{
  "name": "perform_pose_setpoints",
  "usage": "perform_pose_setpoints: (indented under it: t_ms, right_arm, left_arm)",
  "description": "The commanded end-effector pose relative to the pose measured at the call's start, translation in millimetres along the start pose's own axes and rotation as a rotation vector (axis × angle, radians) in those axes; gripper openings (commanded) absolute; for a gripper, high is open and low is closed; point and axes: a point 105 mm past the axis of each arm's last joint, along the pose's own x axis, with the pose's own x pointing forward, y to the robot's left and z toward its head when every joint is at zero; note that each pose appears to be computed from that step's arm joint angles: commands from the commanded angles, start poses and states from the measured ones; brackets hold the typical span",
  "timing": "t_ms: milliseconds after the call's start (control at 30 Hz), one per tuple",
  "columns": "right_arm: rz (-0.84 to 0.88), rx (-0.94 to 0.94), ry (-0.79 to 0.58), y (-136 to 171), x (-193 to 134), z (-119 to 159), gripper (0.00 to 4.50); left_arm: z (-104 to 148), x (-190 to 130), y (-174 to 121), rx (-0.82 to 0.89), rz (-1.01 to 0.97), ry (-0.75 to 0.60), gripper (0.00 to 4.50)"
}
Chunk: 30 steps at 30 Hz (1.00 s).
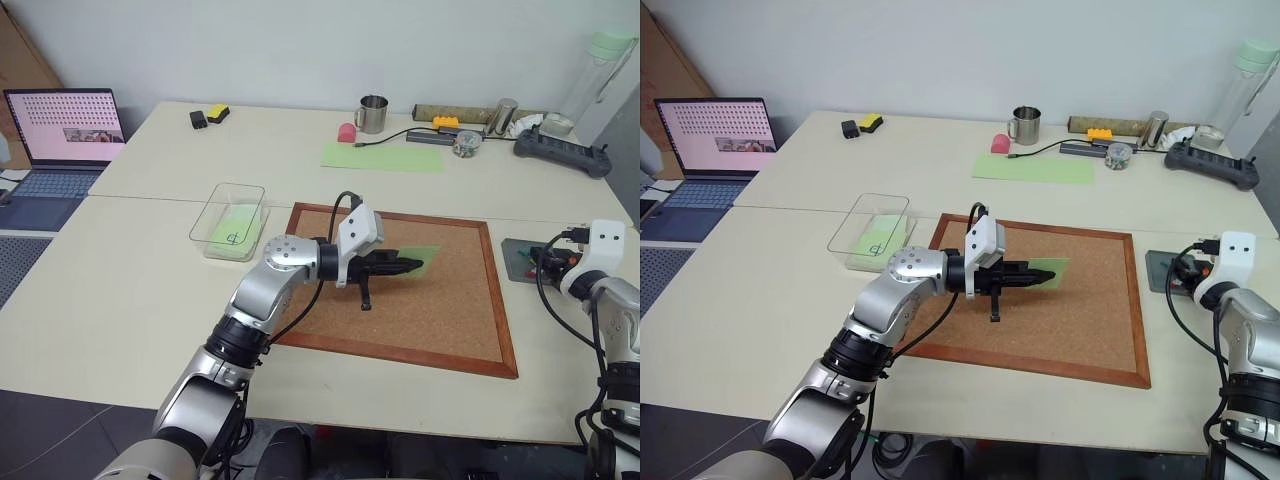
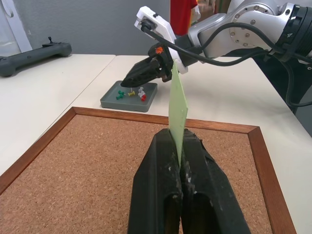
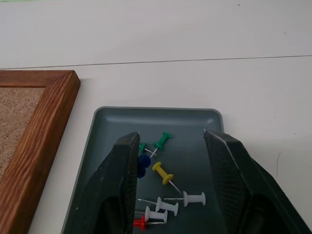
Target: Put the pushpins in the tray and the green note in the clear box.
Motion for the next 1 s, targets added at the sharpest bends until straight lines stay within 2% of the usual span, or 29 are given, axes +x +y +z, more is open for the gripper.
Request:
perform_pose_setpoints:
  t_ms: [33, 300, 567, 867, 1000]
  right_arm:
    - [0.008, -0.072, -0.034, 2.1, -3.1, 6.0, 2.17]
    - [-0.006, -0.089, -0.061, -3.1, -2.1, 16.1, 2.17]
    - [0.000, -0.074, -0.153, -5.9, -5.9, 52.0, 2.17]
    - [0.071, -0.080, -0.156, 7.0, -7.8, 61.1, 2.17]
    - [0.177, -0.173, -0.201, 36.5, -12.5, 66.6, 2.17]
  left_arm:
    - [12.8, -1.3, 1.9, 0.048, 0.011, -0.026, 0.00]
    - [13.2, -2.9, 3.2, 0.047, 0.022, -0.027, 0.00]
    - [17.4, -5.2, 9.5, 0.032, 0.042, -0.043, 0.00]
    - [14.7, -13.2, 15.2, 0.033, 0.067, -0.023, 0.00]
    - [20.8, -22.0, 25.1, 0.066, 0.148, -0.024, 0.00]
